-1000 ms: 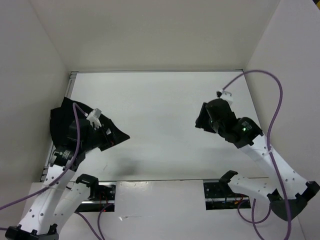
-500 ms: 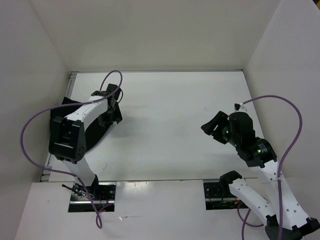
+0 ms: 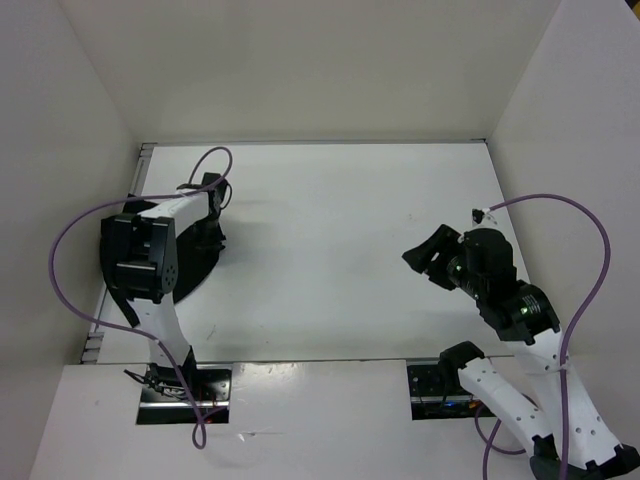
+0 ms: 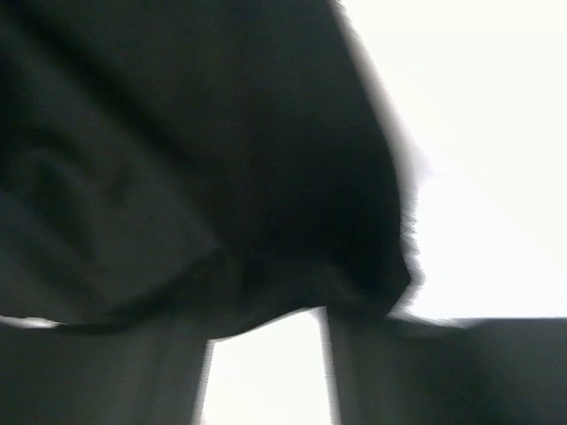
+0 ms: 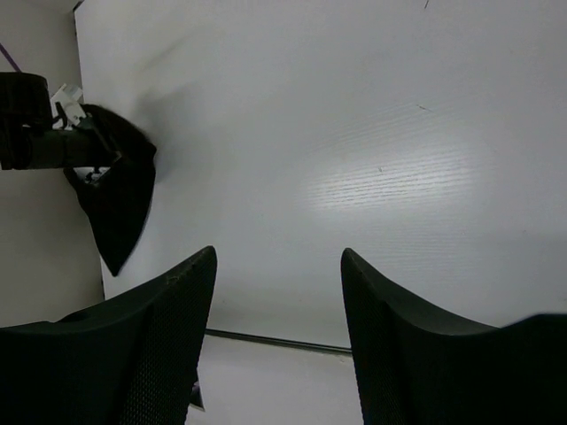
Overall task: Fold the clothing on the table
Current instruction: Move the skirt to the center of the board
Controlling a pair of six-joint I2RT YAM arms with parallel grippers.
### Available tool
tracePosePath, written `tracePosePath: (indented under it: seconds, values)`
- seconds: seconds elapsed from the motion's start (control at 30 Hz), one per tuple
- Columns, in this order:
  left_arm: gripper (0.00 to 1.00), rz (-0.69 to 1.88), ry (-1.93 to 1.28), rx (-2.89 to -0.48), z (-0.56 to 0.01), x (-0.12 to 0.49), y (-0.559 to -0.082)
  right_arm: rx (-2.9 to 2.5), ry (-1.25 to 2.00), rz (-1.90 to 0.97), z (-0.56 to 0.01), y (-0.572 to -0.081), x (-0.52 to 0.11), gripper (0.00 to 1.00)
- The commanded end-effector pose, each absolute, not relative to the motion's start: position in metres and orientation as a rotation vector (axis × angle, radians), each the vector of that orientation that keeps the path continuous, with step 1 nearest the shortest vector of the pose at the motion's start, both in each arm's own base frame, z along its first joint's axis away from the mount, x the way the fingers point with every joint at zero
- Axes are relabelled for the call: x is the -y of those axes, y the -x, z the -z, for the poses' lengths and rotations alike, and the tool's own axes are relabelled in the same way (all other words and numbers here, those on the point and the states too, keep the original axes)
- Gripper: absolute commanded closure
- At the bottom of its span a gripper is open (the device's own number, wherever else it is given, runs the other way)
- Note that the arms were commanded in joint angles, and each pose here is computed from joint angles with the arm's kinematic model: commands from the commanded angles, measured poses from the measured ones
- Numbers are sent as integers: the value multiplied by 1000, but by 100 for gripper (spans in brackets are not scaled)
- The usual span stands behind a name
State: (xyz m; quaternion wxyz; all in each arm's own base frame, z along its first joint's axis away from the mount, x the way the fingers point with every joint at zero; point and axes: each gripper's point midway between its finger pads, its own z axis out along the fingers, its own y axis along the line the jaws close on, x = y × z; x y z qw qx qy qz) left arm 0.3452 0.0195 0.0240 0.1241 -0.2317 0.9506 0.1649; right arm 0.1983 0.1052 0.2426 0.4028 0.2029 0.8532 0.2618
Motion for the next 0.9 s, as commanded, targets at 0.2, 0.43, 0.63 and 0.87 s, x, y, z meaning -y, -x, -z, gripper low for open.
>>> tracePosePath:
  seconds: [0.2,0.43,0.63,0.87]
  values:
    - [100,57,223,-2733,-87,115,-355,-2083,-493,-683,-257,-208,-105,36]
    - [100,817,-297,-2552,-201,269,-265,-2109,-471,-720,-253,-219,-117,36]
    - [7,616,58,-2342,-249,194,-294,-2141,-441,-792,-247,-226,-133,38]
    - [1,558,128,-2488,-198,180,-319,-2189,-415,-782,-243,-235,-140,39]
